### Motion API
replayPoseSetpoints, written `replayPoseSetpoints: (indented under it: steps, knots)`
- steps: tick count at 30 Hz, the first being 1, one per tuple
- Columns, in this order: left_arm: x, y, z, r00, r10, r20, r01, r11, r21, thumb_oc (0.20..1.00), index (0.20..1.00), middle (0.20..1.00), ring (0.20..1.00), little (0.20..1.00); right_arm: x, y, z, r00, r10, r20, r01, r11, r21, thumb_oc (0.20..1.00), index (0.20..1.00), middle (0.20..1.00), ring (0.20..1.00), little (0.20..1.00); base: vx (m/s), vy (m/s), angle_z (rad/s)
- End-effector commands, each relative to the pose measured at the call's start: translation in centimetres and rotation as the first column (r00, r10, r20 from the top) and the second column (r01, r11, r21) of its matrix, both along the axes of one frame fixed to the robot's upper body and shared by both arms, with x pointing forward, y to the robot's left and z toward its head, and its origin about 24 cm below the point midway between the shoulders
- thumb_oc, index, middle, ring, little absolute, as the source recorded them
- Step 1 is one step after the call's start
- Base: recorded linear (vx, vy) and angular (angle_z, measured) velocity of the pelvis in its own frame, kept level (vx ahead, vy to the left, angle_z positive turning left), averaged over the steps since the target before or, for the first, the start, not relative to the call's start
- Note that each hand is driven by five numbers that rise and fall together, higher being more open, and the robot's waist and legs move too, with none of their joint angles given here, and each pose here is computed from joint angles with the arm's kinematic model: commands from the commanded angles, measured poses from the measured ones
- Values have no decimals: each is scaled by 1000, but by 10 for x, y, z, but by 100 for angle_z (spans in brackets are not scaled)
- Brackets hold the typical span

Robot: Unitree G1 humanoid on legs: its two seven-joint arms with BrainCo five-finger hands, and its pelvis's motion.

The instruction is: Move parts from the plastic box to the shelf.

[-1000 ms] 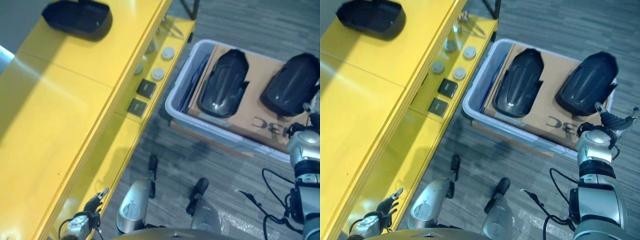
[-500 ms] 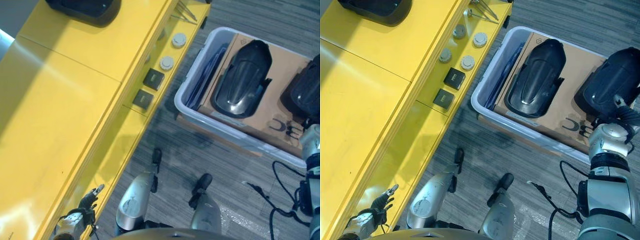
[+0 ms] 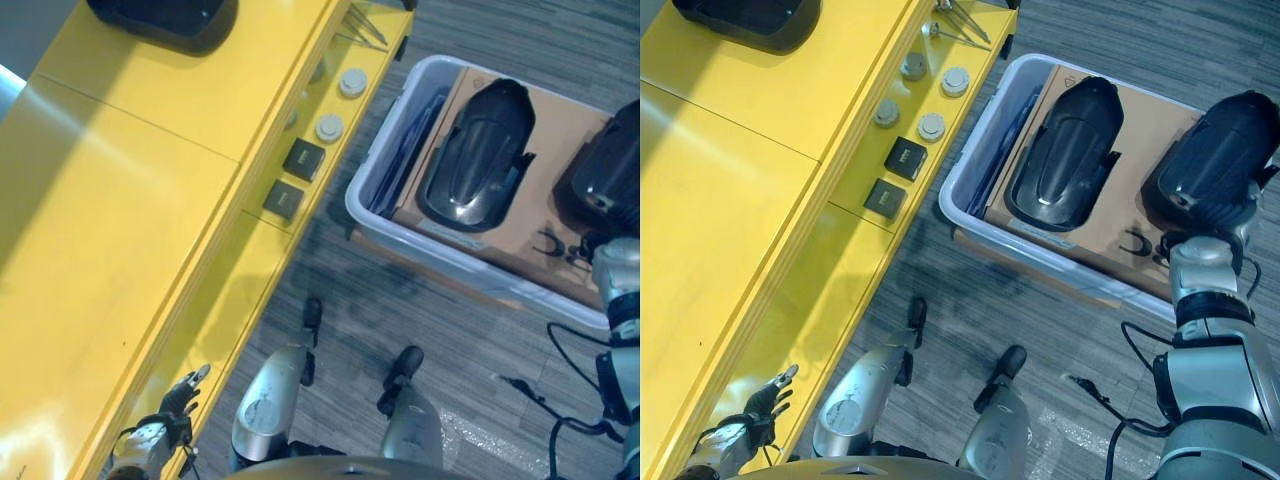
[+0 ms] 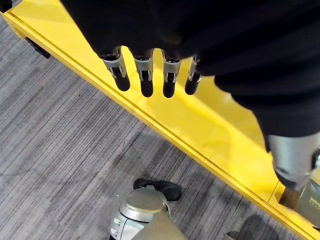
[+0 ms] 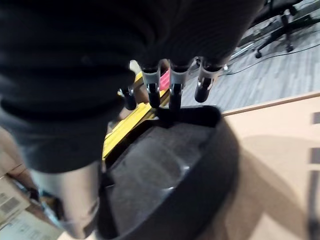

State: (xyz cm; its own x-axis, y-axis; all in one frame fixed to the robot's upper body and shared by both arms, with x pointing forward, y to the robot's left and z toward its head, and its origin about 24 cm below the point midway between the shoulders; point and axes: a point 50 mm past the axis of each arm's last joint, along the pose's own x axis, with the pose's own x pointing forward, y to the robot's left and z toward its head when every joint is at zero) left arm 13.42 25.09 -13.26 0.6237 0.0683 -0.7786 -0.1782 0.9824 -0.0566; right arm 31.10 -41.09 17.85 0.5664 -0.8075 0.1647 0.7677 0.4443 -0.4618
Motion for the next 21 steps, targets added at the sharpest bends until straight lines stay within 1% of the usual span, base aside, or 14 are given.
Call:
replayPoseSetpoints:
  steps: [1,3,9,21]
  knots:
    - [-18,15,-1,999,1,-39,0,1000,31,1000,1000,1000,1000,1000,-7,-10,56,999,-12,32,18,978,-207,1000,1000,1000,1000,1000,4,25,4]
    - [-20,18,-1,999,9,-46,-8,999,33,1000,1000,1000,1000,1000,-2,-4,65,1000,18,26,-11,972,-233,1000,1000,1000,1000,1000,7,42,4]
    - [-24,21,-1,998,12,-57,-10,1000,29,1000,1000,1000,1000,1000,2,-1,65,999,43,-22,-47,968,-245,1000,1000,1000,1000,1000,9,17,3]
    - [-22,19,-1,999,-9,-44,10,1000,27,1000,1000,1000,1000,1000,-5,-12,27,985,23,-173,-50,987,-155,1000,1000,1000,1000,1000,0,0,0]
